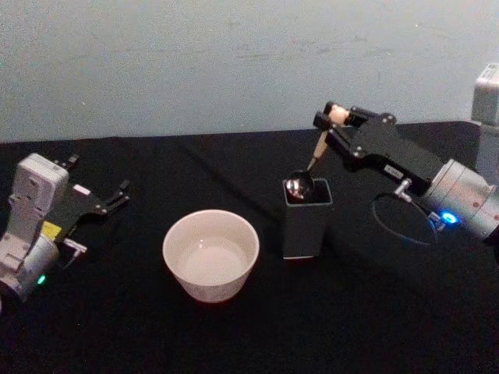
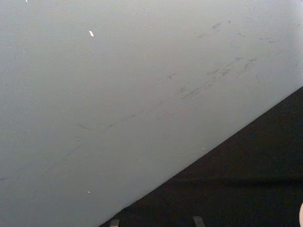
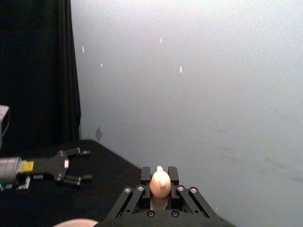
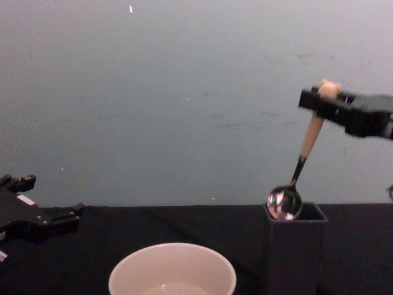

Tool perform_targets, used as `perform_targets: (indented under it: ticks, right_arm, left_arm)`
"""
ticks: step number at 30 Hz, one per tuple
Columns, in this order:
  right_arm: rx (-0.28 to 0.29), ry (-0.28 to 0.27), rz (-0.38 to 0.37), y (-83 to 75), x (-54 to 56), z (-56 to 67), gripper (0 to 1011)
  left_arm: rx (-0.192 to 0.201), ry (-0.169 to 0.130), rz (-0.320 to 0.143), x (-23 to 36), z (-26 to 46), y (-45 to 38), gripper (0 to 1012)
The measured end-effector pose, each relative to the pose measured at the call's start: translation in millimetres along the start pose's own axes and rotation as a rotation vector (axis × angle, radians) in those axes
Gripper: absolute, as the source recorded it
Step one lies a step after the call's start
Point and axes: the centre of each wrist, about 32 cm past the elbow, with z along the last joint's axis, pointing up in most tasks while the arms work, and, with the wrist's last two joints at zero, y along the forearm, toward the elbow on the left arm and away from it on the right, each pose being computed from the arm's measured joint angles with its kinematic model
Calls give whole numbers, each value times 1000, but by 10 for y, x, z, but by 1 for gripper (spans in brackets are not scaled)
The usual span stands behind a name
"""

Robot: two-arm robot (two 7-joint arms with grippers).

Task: Pick up the stirring spoon with one hand, stir inside the cup, then place it back in its original position.

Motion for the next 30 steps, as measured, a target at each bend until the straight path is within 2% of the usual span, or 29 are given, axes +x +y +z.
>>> perform_targets:
  ticks: [9,14,22,30]
  right_arm:
    - [73,-23,3,3,-32,117,212]
    - [92,-21,32,95,-63,121,212]
    - [89,-14,119,330,-141,41,212]
    - [39,-16,202,549,-215,-131,212]
  left_arm:
    - [0,0,0,0,0,0,1001]
    - [0,0,0,0,0,0,1001]
    - [0,0,0,0,0,0,1001]
    - [0,0,0,0,0,0,1001]
